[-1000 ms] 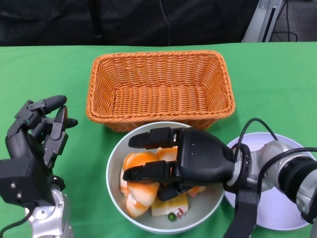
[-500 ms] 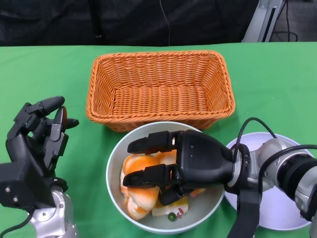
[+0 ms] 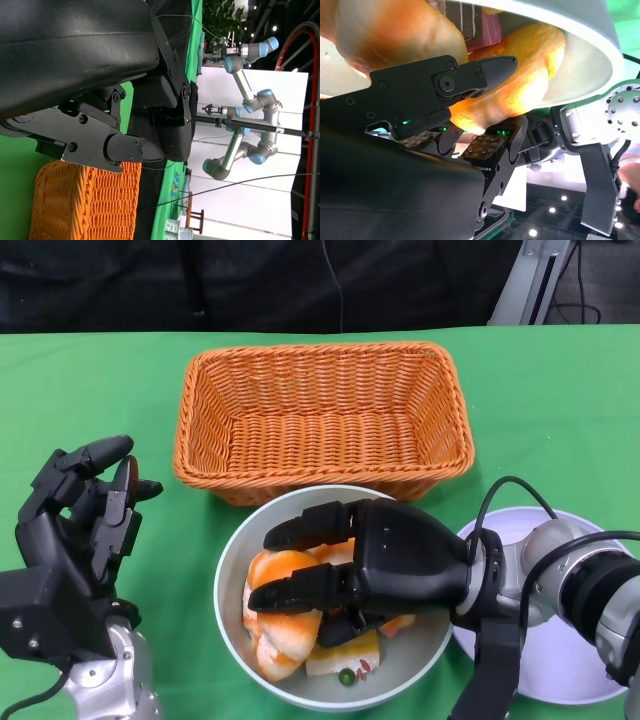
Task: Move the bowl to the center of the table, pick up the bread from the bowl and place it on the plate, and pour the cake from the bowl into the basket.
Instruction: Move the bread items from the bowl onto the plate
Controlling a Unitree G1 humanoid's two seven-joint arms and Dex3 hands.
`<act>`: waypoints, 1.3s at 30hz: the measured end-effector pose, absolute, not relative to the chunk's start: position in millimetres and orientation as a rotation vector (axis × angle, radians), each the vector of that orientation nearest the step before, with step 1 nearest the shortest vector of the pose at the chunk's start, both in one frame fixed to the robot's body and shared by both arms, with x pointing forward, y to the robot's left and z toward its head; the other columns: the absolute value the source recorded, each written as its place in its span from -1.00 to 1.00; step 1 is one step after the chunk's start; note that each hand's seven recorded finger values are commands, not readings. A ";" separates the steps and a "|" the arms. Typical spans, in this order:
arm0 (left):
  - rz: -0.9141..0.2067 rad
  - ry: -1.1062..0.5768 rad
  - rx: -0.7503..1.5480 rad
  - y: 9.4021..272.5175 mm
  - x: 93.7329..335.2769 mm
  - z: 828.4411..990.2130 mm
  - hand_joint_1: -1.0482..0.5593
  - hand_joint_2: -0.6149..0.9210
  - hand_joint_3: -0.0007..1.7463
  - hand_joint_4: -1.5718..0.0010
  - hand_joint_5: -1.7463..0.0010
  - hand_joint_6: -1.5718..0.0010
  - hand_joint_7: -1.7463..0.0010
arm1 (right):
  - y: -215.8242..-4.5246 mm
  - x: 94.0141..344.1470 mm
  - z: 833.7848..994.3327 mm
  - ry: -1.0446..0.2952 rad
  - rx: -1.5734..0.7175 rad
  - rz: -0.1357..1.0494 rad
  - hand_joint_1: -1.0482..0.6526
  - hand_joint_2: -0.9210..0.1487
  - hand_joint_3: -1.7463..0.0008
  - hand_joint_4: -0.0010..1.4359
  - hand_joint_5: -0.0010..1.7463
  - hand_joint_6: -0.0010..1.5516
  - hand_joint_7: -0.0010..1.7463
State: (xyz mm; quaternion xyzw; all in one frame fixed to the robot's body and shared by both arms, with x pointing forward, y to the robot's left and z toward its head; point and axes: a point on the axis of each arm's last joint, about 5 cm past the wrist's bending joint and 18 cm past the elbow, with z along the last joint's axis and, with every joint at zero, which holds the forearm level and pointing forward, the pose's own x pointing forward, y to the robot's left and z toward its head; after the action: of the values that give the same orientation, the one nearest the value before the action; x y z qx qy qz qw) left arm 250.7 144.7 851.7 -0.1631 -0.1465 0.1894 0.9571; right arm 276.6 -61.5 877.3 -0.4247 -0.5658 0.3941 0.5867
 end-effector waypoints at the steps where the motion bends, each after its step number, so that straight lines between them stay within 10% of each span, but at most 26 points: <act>1: 0.386 -0.298 -0.333 144.7 250.9 851.8 0.11 1.00 -0.68 -0.07 -0.44 -0.18 0.07 | -61.3 276.5 877.4 -1.314 -0.993 0.920 -0.19 -0.95 1.00 0.51 -0.81 0.27 -0.96; 9: 0.390 -0.310 -0.344 143.5 252.5 853.8 0.10 1.00 -0.70 -0.09 -0.40 -0.19 0.10 | -60.8 276.6 878.2 -1.313 -0.970 0.896 -0.19 -0.86 1.00 0.67 -0.71 0.45 -0.96; 16: 0.375 -0.321 -0.338 141.2 251.9 853.7 0.11 1.00 -0.66 -0.05 -0.44 -0.18 0.10 | -63.6 274.6 874.0 -1.342 -0.926 0.869 -0.17 -0.82 1.00 0.33 -0.14 0.51 -0.99; 39: 0.375 -0.305 -0.328 139.6 250.9 850.8 0.11 1.00 -0.69 -0.04 -0.44 -0.19 0.12 | -68.0 267.0 871.3 -1.254 -0.770 0.895 -0.18 -1.00 0.84 0.17 -0.05 0.46 -0.99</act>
State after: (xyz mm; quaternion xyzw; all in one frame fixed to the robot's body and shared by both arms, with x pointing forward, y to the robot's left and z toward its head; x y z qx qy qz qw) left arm 250.9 139.6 850.8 -0.1616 -0.1505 0.1849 0.9576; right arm 267.0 -68.0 871.3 -0.3392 -0.5523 0.3941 0.6516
